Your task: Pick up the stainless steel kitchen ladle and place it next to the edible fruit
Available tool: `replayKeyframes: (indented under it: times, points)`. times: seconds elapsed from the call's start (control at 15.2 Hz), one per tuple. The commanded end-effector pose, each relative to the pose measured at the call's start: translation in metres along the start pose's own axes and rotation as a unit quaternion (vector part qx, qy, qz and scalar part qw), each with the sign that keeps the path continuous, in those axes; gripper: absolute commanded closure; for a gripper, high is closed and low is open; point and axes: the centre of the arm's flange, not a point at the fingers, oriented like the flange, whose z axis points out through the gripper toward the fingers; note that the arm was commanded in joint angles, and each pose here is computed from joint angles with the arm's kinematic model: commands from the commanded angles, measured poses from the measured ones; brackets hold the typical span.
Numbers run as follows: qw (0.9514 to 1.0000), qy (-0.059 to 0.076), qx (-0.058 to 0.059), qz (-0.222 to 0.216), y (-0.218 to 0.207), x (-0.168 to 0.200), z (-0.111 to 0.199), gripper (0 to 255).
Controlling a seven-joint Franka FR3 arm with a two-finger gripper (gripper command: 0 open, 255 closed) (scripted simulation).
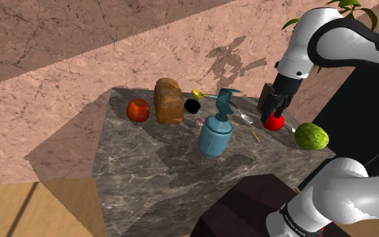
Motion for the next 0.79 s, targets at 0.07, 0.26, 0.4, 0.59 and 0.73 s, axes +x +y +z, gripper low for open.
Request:
replayKeyframes:
  times: [0.07, 0.26, 0.4, 0.59, 0.73]
  points:
    - [1.0, 0.002, 0.002, 0.005, 0.008, 0.01, 0.004, 0]
    - [0.9997, 0.007, 0.006, 0.022, 0.031, 0.039, 0.016, 0]
    - [0.9994, 0.01, 0.009, 0.032, 0.047, 0.057, 0.024, 0]
    - [0.9986, 0.015, 0.014, 0.048, 0.072, 0.085, 0.037, 0]
    - [0.9979, 0.019, 0.017, 0.059, 0.089, 0.103, 0.045, 0]
